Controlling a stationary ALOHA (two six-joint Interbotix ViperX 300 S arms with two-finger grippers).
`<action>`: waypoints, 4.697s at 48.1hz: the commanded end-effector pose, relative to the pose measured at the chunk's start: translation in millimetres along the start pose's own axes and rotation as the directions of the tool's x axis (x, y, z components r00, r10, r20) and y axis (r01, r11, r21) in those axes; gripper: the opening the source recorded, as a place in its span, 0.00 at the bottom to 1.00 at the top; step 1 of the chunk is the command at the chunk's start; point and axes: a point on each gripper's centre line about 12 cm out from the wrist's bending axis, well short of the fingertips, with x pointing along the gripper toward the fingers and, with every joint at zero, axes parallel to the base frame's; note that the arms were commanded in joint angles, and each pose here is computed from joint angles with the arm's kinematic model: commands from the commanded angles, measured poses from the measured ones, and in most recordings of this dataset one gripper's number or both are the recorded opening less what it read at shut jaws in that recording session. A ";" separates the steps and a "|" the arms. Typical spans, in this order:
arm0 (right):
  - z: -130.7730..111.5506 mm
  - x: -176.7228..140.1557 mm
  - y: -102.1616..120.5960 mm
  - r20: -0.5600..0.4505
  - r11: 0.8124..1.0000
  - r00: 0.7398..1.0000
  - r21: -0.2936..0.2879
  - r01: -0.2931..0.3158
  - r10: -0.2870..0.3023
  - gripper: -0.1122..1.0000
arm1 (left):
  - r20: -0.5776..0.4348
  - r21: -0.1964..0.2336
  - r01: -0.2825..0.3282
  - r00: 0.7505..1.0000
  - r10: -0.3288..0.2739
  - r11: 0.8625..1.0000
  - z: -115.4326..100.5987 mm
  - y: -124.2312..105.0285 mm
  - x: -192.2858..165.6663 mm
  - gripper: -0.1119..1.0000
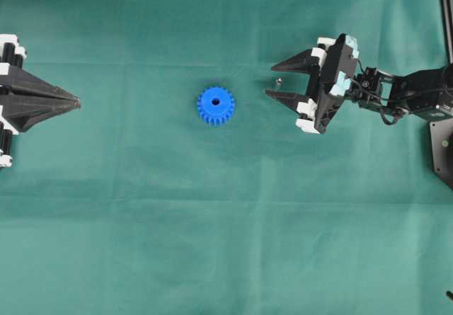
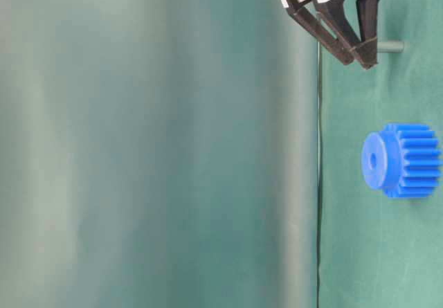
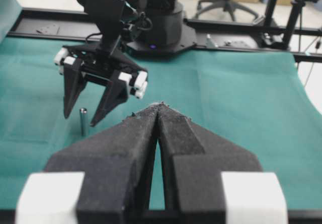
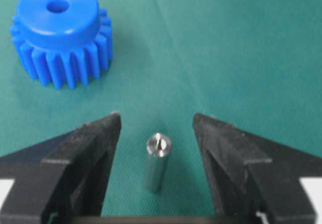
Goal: Insert the shaft placed at a random location into the center hole of the small gear at another random location.
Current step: 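Close the right gripper on the silver shaft, holding it upright, then carry the shaft with the right gripper over the blue gear's center hole, then lower the shaft with the right gripper into the gear's center hole, then open the right gripper and lift it away from the gear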
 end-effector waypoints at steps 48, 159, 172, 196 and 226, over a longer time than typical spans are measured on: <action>47.7 -20.3 7.1 0.093 0.999 0.995 0.025 -0.026 0.023 0.23 | 0.008 -0.003 0.001 1.000 -0.001 1.000 2.4 -0.4 0.9 0.10; 73.0 69.6 68.5 0.001 0.987 0.989 -0.067 -0.147 0.148 0.23 | -0.002 -0.006 0.000 1.000 0.000 1.000 -3.1 0.1 -0.3 0.10; 60.1 77.2 67.6 -0.025 0.988 0.990 -0.066 -0.143 0.142 0.23 | -0.003 -0.006 0.000 1.000 0.000 1.000 -3.7 0.1 -0.5 0.10; 53.4 78.1 65.5 -0.041 0.988 0.990 -0.069 -0.140 0.138 0.23 | -0.006 -0.006 0.000 1.000 0.000 1.000 -4.5 0.1 -0.6 0.10; 67.6 74.3 67.2 -0.012 0.987 0.990 -0.070 -0.143 0.143 0.82 | -0.006 -0.006 0.000 1.000 0.000 1.000 -4.4 0.1 -0.8 0.10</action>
